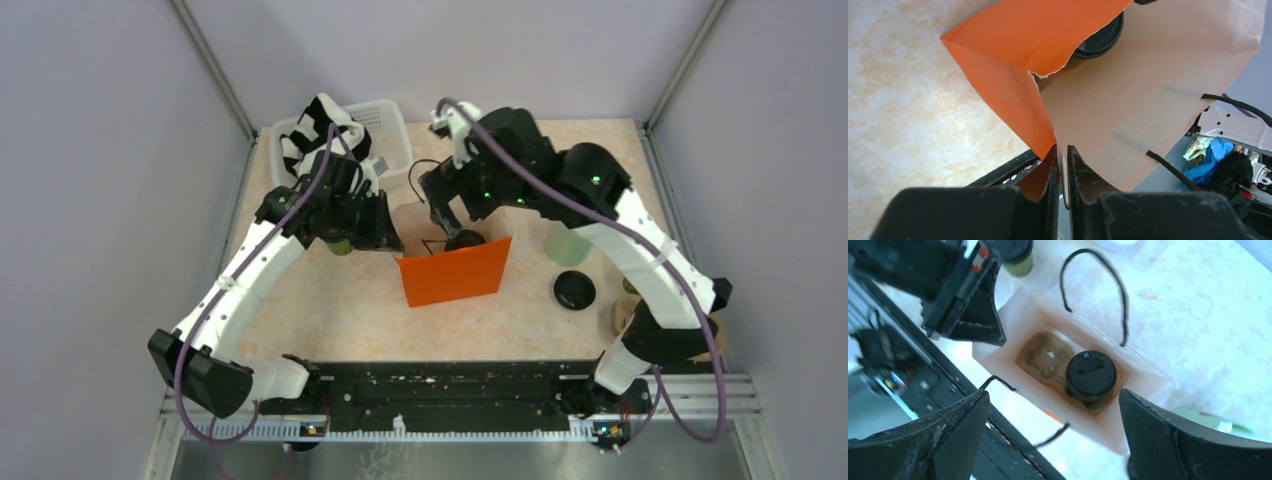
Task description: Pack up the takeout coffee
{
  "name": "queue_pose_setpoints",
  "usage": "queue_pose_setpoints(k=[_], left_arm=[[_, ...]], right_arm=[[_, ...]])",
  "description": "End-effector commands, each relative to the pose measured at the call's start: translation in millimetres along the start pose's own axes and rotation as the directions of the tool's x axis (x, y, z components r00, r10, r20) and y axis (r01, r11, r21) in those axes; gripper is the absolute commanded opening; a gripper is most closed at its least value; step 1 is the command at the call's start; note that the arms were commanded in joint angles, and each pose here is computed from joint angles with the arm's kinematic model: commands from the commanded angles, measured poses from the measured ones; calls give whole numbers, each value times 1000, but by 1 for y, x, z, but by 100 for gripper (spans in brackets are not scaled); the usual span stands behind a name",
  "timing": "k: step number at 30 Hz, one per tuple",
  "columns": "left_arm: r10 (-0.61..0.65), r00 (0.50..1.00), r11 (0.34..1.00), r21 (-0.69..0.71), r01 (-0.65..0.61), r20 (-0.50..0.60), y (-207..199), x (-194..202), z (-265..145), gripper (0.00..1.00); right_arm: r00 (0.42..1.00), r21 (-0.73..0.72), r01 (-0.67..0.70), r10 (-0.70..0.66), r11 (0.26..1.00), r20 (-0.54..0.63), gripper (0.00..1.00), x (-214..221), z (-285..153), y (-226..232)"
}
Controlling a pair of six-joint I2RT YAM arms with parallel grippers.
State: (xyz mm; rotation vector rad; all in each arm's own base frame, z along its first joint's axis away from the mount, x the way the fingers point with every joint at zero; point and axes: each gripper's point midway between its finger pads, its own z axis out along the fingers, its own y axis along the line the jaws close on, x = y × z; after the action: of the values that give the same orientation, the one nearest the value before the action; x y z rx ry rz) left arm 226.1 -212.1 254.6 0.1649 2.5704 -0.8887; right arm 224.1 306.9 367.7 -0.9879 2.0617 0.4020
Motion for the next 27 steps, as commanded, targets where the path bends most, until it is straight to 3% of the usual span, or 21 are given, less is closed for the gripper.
queue_pose_setpoints(k=[1,8,12,17,23,25,27], left_arm=[[22,1000,997,73,-23,18,-18,-12,-5,18],[73,995,994,71,-78,72,-27,-27,-21,46],[81,994,994,66,-86,72,-27,-29,-22,53],[102,992,990,88,-109,80,-32,-30,-25,67],[91,995,964,247,-100,49,-54,-18,-22,68],[67,997,954,291,-73,31,-59,-11,-21,68],[47,999,943,329,-51,21,-61,-3,-21,68]], right_arm=[[934,174,-356,341,918,109,99,0,-59,-30],[889,276,-458,441,845,123,99,38,-77,-64],[787,255,-613,606,748,116,99,64,-64,-68],[592,193,-803,792,564,151,99,88,-43,-52],[351,-85,-923,911,376,217,99,76,-11,-34],[307,-152,-923,913,355,268,99,62,-3,-43],[302,-156,-920,904,360,304,99,54,5,-57]])
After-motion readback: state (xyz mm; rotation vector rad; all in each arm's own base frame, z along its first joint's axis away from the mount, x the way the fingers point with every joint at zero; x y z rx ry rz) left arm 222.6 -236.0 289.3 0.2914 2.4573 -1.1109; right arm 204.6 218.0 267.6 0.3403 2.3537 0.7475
